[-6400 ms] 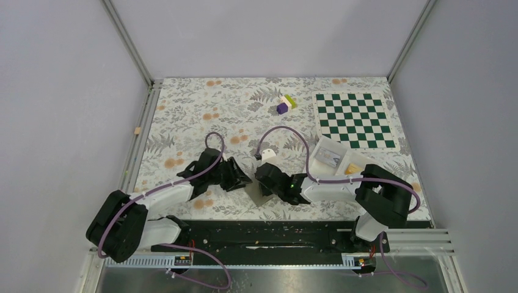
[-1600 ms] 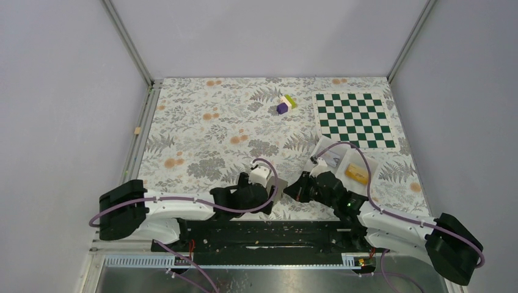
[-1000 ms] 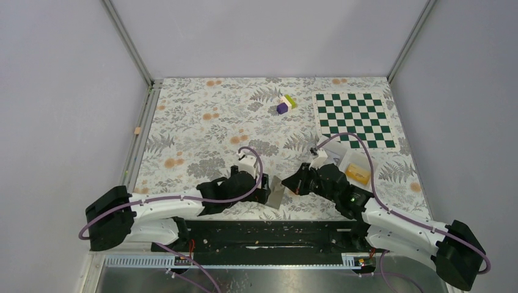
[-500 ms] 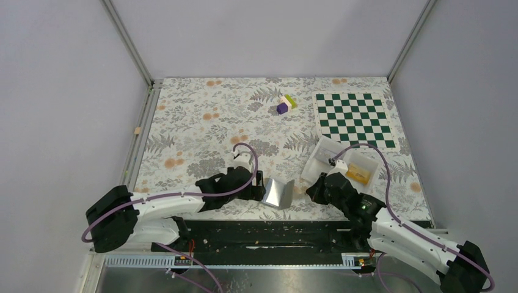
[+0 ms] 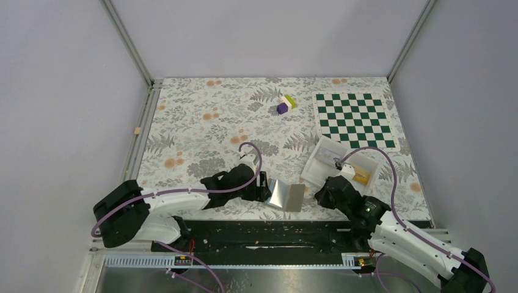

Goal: Take the credit cards out of the card holder
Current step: Open the card holder at the center of the board.

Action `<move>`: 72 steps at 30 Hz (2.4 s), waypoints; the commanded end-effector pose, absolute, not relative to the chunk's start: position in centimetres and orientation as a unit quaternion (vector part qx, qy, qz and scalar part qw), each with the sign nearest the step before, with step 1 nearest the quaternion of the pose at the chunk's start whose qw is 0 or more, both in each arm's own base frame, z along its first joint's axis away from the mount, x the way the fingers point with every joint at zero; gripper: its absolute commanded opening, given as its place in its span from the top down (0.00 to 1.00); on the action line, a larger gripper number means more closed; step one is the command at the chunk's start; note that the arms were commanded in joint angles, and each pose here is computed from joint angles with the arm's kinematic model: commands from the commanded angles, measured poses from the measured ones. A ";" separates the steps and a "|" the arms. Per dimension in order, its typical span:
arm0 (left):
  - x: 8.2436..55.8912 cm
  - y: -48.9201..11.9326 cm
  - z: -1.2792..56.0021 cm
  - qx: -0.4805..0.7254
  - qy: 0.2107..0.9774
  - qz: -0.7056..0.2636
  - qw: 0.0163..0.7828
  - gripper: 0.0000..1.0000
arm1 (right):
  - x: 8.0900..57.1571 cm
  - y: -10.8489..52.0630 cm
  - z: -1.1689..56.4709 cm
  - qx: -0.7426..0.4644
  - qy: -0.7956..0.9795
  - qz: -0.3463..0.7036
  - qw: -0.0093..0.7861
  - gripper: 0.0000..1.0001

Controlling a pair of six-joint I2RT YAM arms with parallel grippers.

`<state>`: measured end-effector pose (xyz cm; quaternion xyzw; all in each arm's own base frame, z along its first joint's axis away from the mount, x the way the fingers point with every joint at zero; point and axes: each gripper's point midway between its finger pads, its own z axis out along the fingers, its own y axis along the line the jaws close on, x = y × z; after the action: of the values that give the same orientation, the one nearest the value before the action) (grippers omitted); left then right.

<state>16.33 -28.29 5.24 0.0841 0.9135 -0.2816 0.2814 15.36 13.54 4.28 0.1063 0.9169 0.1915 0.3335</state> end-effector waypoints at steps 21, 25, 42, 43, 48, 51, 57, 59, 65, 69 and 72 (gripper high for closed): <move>17.5 -28.9 5.4 0.024 0.904 -0.350 0.246 0.37 | 15.0 11.4 2.7 0.152 0.922 0.145 0.326 1.00; 17.3 -29.6 5.3 0.027 0.903 -0.362 0.232 0.40 | 14.7 11.2 2.0 0.162 0.925 0.137 0.315 1.00; 16.7 -32.1 4.6 0.058 0.893 -0.403 0.194 0.46 | 14.5 11.4 1.5 0.162 0.922 0.151 0.316 1.00; 16.5 -32.4 4.5 0.062 0.891 -0.409 0.187 0.47 | 14.4 11.4 1.4 0.162 0.923 0.150 0.315 1.00; 15.6 -33.4 4.9 0.064 0.875 -0.451 0.167 0.54 | 14.4 11.6 1.4 0.156 0.925 0.151 0.311 1.00; 15.8 -33.4 5.3 0.066 0.874 -0.450 0.173 0.73 | 14.7 12.2 2.5 0.142 0.923 0.164 0.317 0.92; 16.1 -33.7 6.8 0.075 0.864 -0.461 0.188 0.96 | 15.5 13.2 5.3 0.123 0.918 0.181 0.331 0.80; 16.0 -33.9 7.2 0.076 0.860 -0.468 0.188 1.00 | 15.5 13.5 5.9 0.119 0.917 0.188 0.330 0.75; 15.9 -34.5 7.8 0.080 0.851 -0.486 0.182 1.00 | 15.7 14.7 8.8 0.110 0.909 0.223 0.334 0.56; 15.8 -34.9 7.8 0.081 0.849 -0.491 0.178 1.00 | 15.8 15.6 10.7 0.103 0.904 0.245 0.335 0.50; 15.7 -35.0 7.8 0.080 0.848 -0.494 0.176 1.00 | 15.8 15.4 11.3 0.105 0.904 0.243 0.336 0.46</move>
<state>15.25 -33.29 5.34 0.0674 0.8746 -0.4522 0.1614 15.75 15.21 9.45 0.1092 0.9068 0.2333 0.3336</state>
